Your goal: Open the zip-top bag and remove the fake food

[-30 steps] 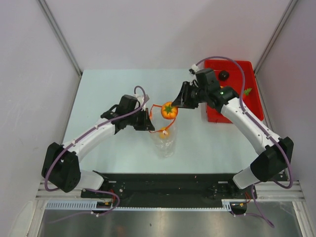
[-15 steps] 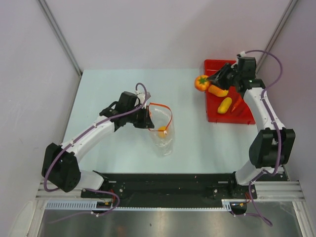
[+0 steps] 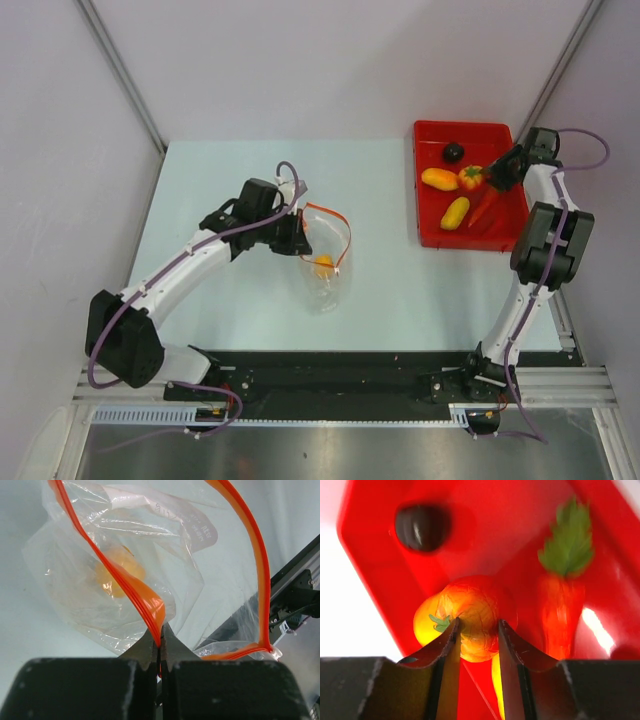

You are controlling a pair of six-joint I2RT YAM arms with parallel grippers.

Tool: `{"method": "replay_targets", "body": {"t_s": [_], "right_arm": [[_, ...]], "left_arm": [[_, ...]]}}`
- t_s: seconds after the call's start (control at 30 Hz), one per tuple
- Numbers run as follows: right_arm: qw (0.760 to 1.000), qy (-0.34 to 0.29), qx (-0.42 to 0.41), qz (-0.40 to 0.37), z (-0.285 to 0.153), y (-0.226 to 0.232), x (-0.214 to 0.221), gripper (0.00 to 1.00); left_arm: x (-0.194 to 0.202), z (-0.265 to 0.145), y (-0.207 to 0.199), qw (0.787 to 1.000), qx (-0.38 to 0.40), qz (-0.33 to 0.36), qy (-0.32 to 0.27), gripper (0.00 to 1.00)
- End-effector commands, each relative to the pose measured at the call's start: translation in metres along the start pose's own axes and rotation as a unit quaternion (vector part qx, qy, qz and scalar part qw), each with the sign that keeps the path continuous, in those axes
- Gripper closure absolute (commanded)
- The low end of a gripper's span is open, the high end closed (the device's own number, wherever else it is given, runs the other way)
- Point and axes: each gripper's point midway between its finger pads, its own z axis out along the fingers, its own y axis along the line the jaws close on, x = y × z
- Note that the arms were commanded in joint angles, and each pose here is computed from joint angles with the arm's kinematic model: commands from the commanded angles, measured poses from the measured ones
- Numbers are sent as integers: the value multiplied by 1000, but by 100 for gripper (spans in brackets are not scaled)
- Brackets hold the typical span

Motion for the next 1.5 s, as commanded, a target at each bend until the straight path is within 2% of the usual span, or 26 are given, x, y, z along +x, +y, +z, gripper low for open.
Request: {"method": "replay_targets", "body": {"t_s": [0.0, 0.07, 0.1, 0.17, 0.2, 0.3, 0.43, 0.5, 0.53, 0.57, 0.67, 0.77, 0.87, 1.0, 1.1, 1.13, 1.23, 1.27, 1.33, 1.47], "right_arm": [[999, -36, 10, -23, 13, 7, -42, 96], [998, -48, 14, -34, 14, 11, -57, 85], [998, -46, 19, -34, 16, 10, -58, 67], [998, -24, 39, -37, 24, -2, -52, 55], [998, -22, 46, -46, 20, -1, -54, 43], [996, -16, 58, -66, 15, -2, -49, 34], [992, -7, 85, -89, -6, -1, -36, 32], [992, -16, 74, -103, -30, 19, -30, 32], [991, 2, 80, -105, -32, 13, -12, 32], [992, -3, 53, -115, -50, 34, -5, 32], [989, 25, 23, -147, -65, 56, 40, 33], [981, 40, -10, -190, -100, 82, 75, 34], [965, 73, -55, -245, -135, 117, 134, 37], [931, 124, -136, -314, -185, 167, 224, 43], [915, 143, -182, -331, -213, 192, 261, 48], [900, 162, -205, -349, -226, 202, 289, 48], [878, 201, -233, -367, -237, 217, 339, 54], [872, 210, -238, -372, -239, 219, 350, 59], [861, 226, -241, -387, -239, 221, 372, 64], [846, 265, -221, -405, -217, 210, 404, 74]], "left_arm": [[-25, -7, -3, 999, -10, 15, -29, 100], [-26, -7, -2, 999, -14, 9, -31, 100], [-27, -7, -3, 999, -13, 8, -33, 100], [-28, -5, -3, 999, -13, 2, -32, 100], [-27, -5, -4, 999, -11, -1, -30, 100], [-27, -6, -4, 999, -10, -5, -31, 100], [-24, -7, -5, 1000, -7, -3, -26, 100], [-22, -8, -6, 1000, -7, 0, -25, 100], [-21, -9, -5, 1000, -6, 0, -25, 100], [-21, -10, -6, 1000, -6, 5, -24, 100], [-21, -12, -7, 1000, -5, 8, -25, 100], [-24, -12, -9, 1000, -3, 8, -29, 100], [-27, -11, -12, 1000, 6, 4, -30, 100], [-27, -8, -16, 999, 20, 0, -29, 100], [-27, -7, -18, 999, 25, -4, -29, 100], [-27, -7, -18, 999, 27, -4, -29, 100], [-24, -6, -18, 999, 28, -9, -25, 100], [-25, -6, -18, 999, 29, -7, -29, 100], [-22, -5, -17, 999, 26, -8, -27, 100], [-18, -2, -15, 999, 26, -16, -25, 100]]}}
